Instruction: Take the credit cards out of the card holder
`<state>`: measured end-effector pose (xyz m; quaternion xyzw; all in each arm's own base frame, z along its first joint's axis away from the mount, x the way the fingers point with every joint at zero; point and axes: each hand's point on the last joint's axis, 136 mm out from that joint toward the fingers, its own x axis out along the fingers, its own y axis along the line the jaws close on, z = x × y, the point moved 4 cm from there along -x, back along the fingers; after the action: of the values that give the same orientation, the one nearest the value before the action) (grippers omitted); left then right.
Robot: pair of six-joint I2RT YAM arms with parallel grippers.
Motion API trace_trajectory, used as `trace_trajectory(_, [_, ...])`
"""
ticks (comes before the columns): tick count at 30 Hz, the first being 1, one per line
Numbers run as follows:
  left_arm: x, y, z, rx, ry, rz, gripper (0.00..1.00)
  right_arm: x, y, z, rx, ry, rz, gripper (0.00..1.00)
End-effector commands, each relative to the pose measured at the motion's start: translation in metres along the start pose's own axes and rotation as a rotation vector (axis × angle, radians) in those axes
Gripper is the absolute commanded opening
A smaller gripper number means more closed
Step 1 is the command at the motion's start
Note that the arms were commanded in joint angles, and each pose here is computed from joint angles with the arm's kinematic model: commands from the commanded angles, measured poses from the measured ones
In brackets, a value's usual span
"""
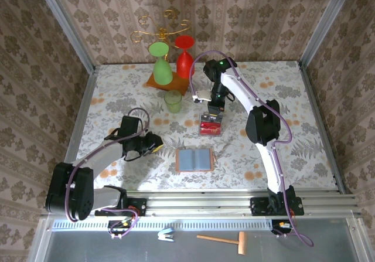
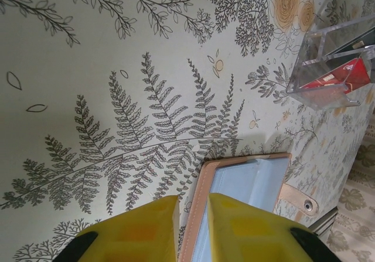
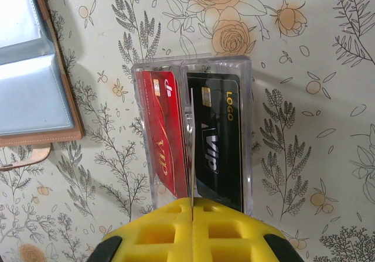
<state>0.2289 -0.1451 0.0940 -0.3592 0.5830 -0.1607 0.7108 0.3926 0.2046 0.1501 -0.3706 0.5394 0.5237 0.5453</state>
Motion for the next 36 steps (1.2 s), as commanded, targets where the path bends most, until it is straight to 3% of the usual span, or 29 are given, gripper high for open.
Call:
trace_trajectory(1, [-0.003,0.000,-0.003,0.013,0.007,-0.014,0.21,0.002,0.003,-0.002,-0.011,0.046,0.014,0.01])
trace_trajectory(12, [-0.004,-0.003,0.001,0.015,0.007,-0.021,0.21,-0.043,0.006,0.008,-0.053,-0.012,-0.105,0.00])
trace_trajectory(36, [-0.005,-0.001,0.000,0.008,0.009,-0.014,0.21,0.020,0.000,0.000,-0.050,0.060,0.040,0.03])
